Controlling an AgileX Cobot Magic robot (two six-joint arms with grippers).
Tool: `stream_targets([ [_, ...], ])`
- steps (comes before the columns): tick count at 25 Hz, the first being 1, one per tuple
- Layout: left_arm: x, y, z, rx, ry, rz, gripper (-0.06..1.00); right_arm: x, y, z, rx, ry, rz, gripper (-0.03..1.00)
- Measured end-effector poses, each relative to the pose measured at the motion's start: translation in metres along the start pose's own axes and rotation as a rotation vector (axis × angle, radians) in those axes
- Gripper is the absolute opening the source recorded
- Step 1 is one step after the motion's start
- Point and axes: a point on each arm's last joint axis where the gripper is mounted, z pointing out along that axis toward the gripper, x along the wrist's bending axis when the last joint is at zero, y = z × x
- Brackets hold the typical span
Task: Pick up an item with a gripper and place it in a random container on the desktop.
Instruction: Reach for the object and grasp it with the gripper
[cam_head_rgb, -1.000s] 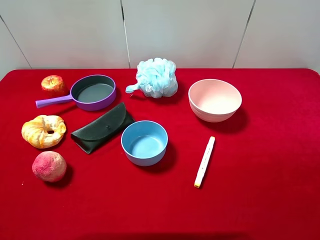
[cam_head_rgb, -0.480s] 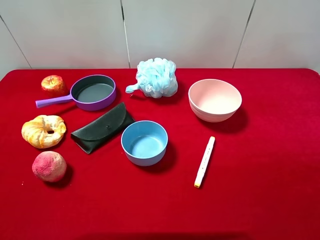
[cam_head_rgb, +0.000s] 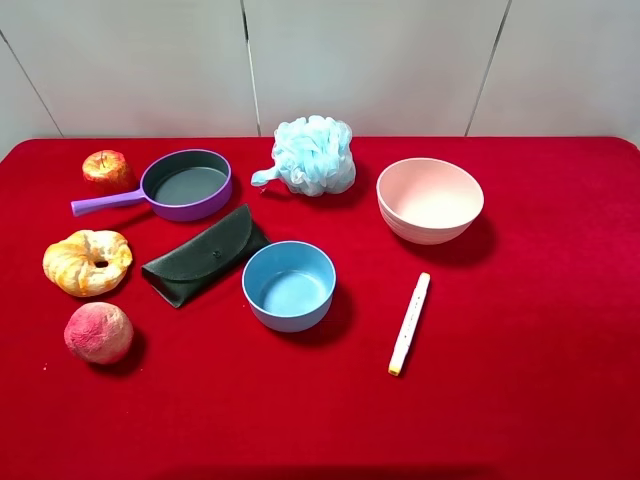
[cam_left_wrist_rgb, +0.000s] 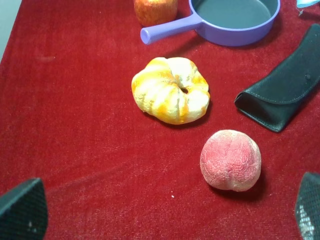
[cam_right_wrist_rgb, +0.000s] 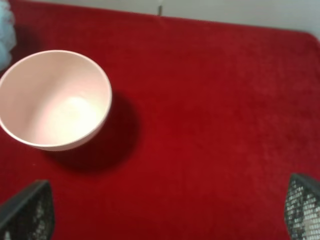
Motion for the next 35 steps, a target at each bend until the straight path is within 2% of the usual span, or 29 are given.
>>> stream_targets([
  [8,0.0,0.0,0.0,0.0,0.0,0.0,0.99,0.009,0.046,0.048,0.048,0.134,-0.07,0.69],
  [11,0.0,0.0,0.0,0.0,0.0,0.0,0.99,0.02,0.062,0.064,0.06,0.18,-0.125,0.69],
  [20,0.0,0.0,0.0,0.0,0.0,0.001,0.99,0.076,0.105,0.116,0.094,0.314,-0.249,0.69],
  [35,0.0,0.0,0.0,0.0,0.0,0.001,0.99,0.157,0.154,0.19,0.115,0.434,-0.35,0.69],
])
